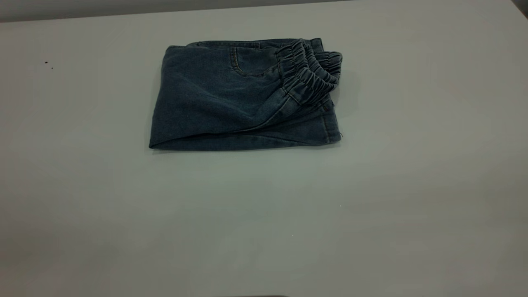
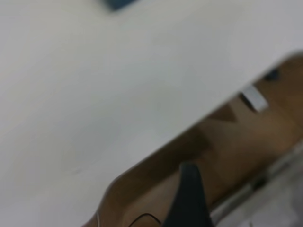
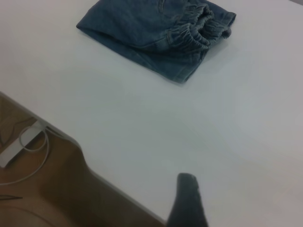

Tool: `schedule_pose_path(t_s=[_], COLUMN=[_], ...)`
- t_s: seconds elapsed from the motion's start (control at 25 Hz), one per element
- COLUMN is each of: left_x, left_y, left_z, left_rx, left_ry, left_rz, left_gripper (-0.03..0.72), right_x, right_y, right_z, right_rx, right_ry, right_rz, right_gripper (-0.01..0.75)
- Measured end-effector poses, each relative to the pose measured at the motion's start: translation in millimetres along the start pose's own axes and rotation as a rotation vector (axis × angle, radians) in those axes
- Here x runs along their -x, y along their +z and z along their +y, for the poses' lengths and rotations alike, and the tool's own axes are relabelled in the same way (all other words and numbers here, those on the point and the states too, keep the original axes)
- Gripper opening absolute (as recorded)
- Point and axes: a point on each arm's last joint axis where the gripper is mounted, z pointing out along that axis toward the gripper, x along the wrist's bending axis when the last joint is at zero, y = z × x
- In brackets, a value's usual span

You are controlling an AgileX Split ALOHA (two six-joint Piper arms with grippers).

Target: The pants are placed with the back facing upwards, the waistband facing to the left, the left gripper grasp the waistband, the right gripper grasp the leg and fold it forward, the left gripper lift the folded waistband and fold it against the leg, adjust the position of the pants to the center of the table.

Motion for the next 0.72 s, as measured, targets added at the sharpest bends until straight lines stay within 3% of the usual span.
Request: schedule_pose_path(t_s=[0.28,0.48,0.72], left_x=[4,7,7], left_y=[-19,-22,-22], left_z=[-15,-20,-20], left_rx=[0.183,0.206,0.205], left_ry=[-0.175,-0.196,-0.200], left_rz=[0.267,0.307,0.312], left_gripper=[0.535,0.535,0.535], right_x=[0,0,0], right_y=[2,5,6], right_z=[1,3,4], right_rx=[-0.002,-0.003,-0.003], right_ry=[0.045,0.107,0.123], right_rz=[-0.073,-0.174,-0.201], right_gripper=[0.465,0.465,0.465])
